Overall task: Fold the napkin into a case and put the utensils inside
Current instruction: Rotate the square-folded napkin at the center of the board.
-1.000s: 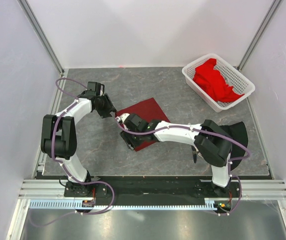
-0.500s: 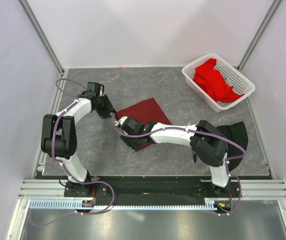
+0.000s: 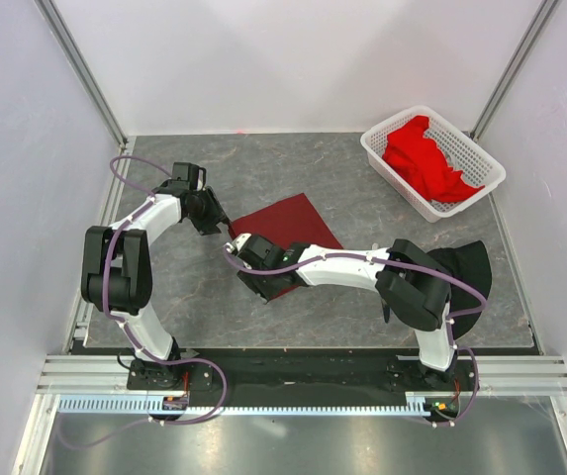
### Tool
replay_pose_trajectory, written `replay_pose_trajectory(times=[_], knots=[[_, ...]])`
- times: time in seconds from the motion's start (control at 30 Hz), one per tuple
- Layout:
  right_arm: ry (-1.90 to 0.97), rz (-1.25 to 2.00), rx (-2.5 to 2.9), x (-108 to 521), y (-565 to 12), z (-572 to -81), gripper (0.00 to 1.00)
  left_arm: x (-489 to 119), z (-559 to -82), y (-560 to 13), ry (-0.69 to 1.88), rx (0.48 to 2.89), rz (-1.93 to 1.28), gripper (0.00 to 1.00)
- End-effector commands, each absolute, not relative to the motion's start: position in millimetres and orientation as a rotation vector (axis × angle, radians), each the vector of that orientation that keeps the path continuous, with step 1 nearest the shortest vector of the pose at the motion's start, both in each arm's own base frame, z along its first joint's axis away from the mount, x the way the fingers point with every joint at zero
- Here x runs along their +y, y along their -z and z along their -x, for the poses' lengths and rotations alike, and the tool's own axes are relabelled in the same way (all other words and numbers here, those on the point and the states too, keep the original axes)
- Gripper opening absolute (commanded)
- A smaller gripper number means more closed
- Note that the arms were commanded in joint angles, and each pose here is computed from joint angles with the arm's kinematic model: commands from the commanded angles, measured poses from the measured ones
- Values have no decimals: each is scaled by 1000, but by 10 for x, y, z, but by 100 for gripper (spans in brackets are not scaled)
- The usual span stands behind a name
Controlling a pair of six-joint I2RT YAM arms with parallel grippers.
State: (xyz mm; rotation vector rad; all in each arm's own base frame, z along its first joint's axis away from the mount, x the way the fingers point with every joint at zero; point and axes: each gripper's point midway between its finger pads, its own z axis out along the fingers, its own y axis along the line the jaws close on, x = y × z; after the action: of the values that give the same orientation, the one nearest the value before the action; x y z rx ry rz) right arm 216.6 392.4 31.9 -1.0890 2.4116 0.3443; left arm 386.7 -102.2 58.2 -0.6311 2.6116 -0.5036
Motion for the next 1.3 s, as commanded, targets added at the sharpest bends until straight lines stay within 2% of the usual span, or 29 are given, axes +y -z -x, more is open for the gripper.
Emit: replay_pose_trajectory(times=[0.0, 0.2, 0.27, 0.43, 0.57, 0.7, 0.87, 1.03, 1.27], knots=[[-372, 1095, 2375, 4049, -403, -2187, 56, -1012, -3904, -706, 528, 2585, 581, 49], [-356, 1096, 2379, 4030, -372, -2187, 51, -1004, -3904, -688, 525, 2588, 587, 49], [-349, 1095, 2377, 4028, -372, -2190, 43, -1001, -3893, -682, 523, 2590, 593, 49], [-341, 1095, 2368, 4025, -390, -2216, 36, -1014, -3896, -689, 534, 2588, 589, 49], [-340, 1096, 2365, 4031, -394, -2222, 35, -1009, -3894, -721, 532, 2581, 587, 49], [-389, 1113, 2372, 4077, -392, -2158, 45, -999, -3892, -748, 531, 2574, 585, 49], [-394, 1128, 2389, 4073, -312, -2126, 47, -985, -3895, -750, 528, 2571, 589, 49], [-375, 1139, 2386, 4076, -272, -2136, 47, -982, -3905, -761, 531, 2568, 589, 49], [-368, 1132, 2367, 4099, -335, -2178, 38, -995, -3900, -744, 540, 2571, 589, 49]])
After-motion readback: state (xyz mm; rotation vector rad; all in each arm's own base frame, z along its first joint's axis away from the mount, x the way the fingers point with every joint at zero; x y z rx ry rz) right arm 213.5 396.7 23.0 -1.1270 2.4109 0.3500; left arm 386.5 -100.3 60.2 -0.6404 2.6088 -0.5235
